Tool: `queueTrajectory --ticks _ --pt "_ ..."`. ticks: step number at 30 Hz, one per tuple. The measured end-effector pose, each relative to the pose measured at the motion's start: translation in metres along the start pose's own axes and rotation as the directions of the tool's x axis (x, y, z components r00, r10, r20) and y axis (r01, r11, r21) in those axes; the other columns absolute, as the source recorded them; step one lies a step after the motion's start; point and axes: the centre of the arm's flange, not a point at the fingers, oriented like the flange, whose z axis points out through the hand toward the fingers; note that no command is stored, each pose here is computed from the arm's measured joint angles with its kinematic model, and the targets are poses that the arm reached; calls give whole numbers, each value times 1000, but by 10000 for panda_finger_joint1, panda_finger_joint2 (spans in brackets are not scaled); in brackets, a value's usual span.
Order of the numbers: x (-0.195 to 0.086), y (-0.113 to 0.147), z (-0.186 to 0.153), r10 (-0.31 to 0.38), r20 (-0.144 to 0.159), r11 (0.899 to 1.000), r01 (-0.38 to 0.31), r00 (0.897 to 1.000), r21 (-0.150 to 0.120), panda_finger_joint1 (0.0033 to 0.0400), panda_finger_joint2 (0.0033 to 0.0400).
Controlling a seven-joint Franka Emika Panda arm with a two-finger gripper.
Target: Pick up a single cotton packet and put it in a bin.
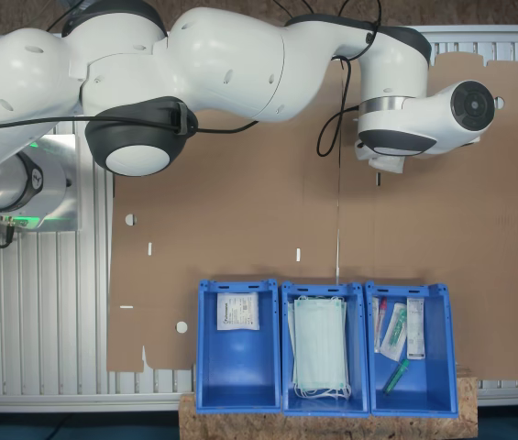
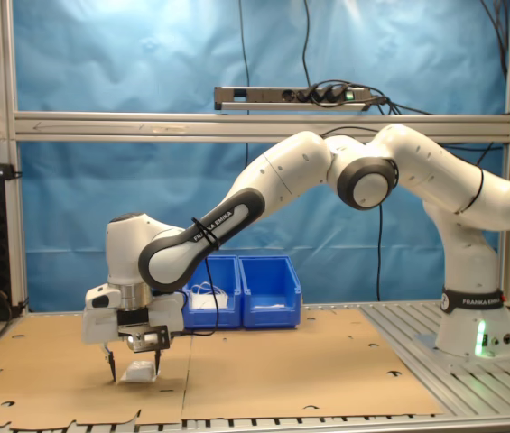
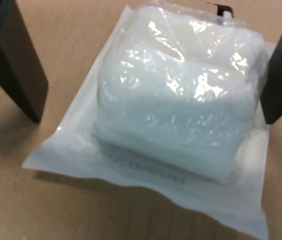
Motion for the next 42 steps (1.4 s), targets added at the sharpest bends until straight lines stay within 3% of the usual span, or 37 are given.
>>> queueTrajectory --ticks 9,10,11,12,17,18,23,24,42 --pt "0 0 0 0 0 1000 0 1000 0 400 400" --pt "0 0 0 0 0 1000 0 1000 0 359 359" --pt "0 0 0 0 0 1000 0 1000 0 359 359" --pt "0 0 0 0 0 1000 0 1000 0 274 274" --pt "1 1 -3 0 -3 1000 0 1000 -5 274 274" --pt "1 1 -4 0 -4 1000 0 1000 -6 181 181" --pt "2 3 -8 -1 -9 1000 1 1000 -11 181 181" --pt "2 3 -8 -1 -9 1000 1 1000 -11 80 80" --pt "2 3 -8 -1 -9 1000 1 1000 -11 73 73"
